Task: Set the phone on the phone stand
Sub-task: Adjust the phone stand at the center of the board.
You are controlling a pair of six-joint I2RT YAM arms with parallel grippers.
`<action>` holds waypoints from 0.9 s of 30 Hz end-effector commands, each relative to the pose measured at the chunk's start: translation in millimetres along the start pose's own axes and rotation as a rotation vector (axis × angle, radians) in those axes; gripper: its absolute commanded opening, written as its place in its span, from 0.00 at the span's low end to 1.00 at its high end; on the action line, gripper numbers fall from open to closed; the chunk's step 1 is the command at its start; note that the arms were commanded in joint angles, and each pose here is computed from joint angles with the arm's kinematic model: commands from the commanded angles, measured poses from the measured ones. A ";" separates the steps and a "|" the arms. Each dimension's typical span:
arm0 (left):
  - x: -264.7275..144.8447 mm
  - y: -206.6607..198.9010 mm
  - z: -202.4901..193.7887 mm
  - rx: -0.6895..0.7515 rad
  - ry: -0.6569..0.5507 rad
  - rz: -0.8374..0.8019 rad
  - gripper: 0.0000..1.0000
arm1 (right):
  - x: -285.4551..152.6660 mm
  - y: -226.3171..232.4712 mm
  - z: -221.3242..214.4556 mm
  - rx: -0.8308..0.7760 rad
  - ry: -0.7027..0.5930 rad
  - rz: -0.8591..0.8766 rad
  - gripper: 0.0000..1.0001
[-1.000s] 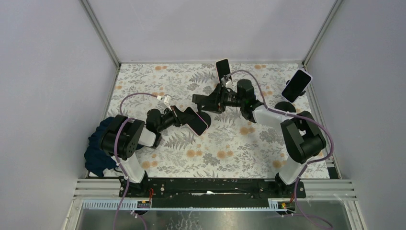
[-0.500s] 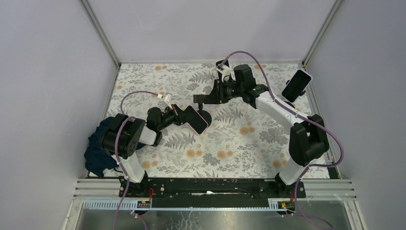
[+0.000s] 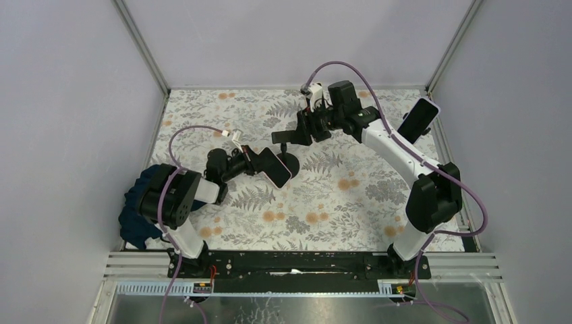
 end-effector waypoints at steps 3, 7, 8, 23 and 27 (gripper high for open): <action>-15.2 -18.4 32.0 0.119 -0.053 0.024 0.00 | -36.4 11.4 15.6 -0.202 -0.028 -0.027 0.77; -31.9 -29.9 41.7 0.165 -0.062 0.068 0.00 | -46.4 18.7 25.9 -0.158 -0.064 -0.054 0.67; -35.9 -31.4 43.5 0.178 -0.062 0.085 0.00 | -45.3 20.1 26.9 -0.130 -0.061 -0.051 0.64; -97.8 -81.1 92.5 0.364 -0.160 0.213 0.00 | -10.9 23.7 26.6 -0.094 0.008 -0.188 0.63; -105.4 -98.4 108.5 0.400 -0.179 0.196 0.00 | -3.9 22.2 23.9 -0.112 0.035 -0.227 0.61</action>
Point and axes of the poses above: each gripper's point midway between its finger pads, its own x axis out along the fingers, its own y axis along the line the jaws close on, z = x × y, the point moved 4 cm from there along -x, back along the fingers, and after that the axes turned 8 degrees about x, right-handed, at the moved point
